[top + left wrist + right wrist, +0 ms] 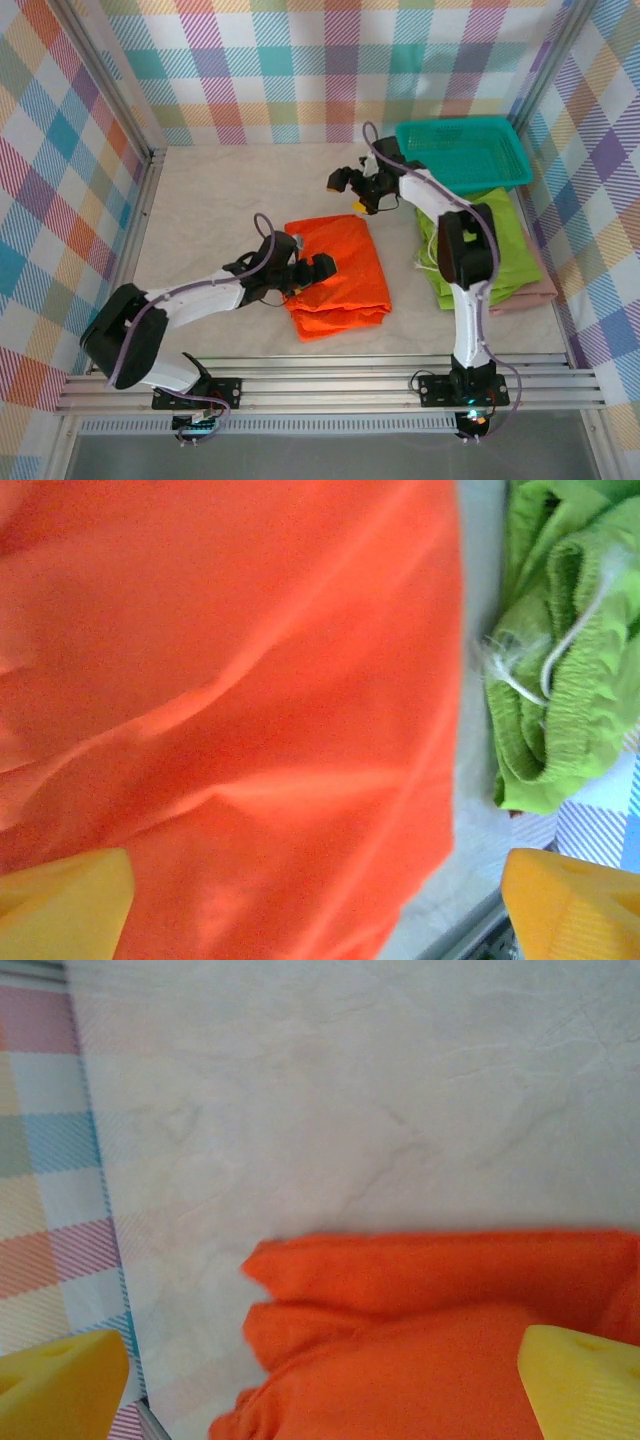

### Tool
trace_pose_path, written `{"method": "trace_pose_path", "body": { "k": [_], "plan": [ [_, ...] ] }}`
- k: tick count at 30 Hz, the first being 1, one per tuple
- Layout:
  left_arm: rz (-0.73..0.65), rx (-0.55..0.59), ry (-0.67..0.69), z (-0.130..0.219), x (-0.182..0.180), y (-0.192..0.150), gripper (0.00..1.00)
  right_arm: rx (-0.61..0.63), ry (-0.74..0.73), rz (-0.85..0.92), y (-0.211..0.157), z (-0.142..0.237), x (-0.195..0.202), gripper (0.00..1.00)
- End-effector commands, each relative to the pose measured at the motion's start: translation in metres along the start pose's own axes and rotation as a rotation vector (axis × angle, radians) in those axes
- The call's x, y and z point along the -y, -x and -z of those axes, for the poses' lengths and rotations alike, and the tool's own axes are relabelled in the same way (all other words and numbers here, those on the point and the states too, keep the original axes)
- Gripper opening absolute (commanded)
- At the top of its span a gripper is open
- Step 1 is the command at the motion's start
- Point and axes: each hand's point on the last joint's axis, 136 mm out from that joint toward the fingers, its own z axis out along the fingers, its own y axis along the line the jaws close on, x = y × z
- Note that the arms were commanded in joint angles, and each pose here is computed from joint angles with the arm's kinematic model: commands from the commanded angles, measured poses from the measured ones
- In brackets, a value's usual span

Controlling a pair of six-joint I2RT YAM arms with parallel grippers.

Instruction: Fold and stack the shorts

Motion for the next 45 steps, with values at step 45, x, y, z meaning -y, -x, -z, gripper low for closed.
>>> {"method": "trace_pose_path", "body": {
  "k": [45],
  "plan": [
    [0.099, -0.037, 0.203, -0.025, -0.097, -0.008, 1.00, -0.265, -0.046, 0.070, -0.161, 0.020, 0.091, 0.88]
  ]
}}
